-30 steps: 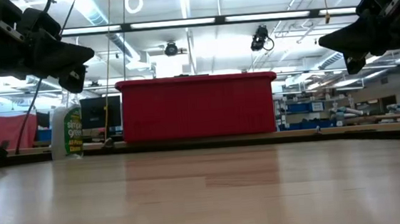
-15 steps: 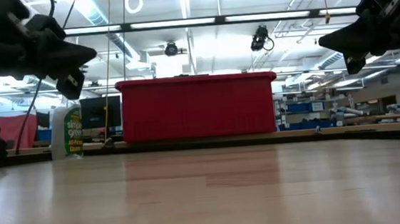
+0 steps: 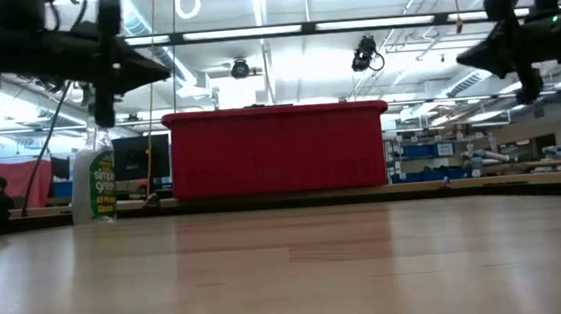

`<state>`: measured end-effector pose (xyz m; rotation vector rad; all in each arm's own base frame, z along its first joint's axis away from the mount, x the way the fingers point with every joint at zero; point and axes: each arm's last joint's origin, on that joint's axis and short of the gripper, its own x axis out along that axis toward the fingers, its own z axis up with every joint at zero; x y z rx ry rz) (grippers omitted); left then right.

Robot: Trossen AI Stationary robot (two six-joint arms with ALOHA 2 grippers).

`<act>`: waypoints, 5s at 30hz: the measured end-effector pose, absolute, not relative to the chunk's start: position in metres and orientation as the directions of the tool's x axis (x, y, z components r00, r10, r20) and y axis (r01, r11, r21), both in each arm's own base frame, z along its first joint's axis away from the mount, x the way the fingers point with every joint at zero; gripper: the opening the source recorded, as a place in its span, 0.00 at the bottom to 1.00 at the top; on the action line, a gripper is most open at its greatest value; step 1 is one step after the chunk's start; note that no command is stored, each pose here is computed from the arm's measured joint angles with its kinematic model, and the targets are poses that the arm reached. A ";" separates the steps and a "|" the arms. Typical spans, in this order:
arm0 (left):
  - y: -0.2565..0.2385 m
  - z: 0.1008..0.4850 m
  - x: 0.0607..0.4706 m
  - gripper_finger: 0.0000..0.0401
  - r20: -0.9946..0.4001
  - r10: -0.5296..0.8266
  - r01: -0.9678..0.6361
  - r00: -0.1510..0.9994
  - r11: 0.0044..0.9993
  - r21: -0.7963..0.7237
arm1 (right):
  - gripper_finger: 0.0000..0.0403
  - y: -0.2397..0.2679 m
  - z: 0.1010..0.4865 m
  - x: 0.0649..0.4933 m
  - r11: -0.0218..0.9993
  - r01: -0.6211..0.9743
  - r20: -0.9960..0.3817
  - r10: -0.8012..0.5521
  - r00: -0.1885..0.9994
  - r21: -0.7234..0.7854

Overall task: Fold laundry
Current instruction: Fold the dark blue shorts

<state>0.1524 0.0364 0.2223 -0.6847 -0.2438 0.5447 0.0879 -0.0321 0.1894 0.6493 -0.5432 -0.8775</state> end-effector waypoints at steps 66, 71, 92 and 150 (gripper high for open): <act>0.239 0.321 0.269 0.01 -0.503 0.420 -0.613 0.756 0.724 -0.317 | 0.01 -0.121 0.260 0.189 0.500 0.807 -0.175 -0.805 0.566 0.314; 0.276 0.352 0.265 0.00 -0.428 0.558 -0.689 0.711 0.674 -0.267 | 0.01 -0.140 0.291 0.200 0.499 0.844 -0.232 -0.813 0.535 0.197; 0.423 0.316 0.306 0.53 -0.457 0.639 -0.784 0.618 0.542 -0.301 | 0.32 -0.179 0.294 0.218 0.464 0.795 -0.303 -0.751 0.587 0.391; 0.205 0.379 0.326 0.01 -0.657 -0.163 -0.058 0.736 0.952 -0.301 | 0.02 -0.169 0.287 0.223 0.567 0.696 -0.386 -0.580 0.717 0.441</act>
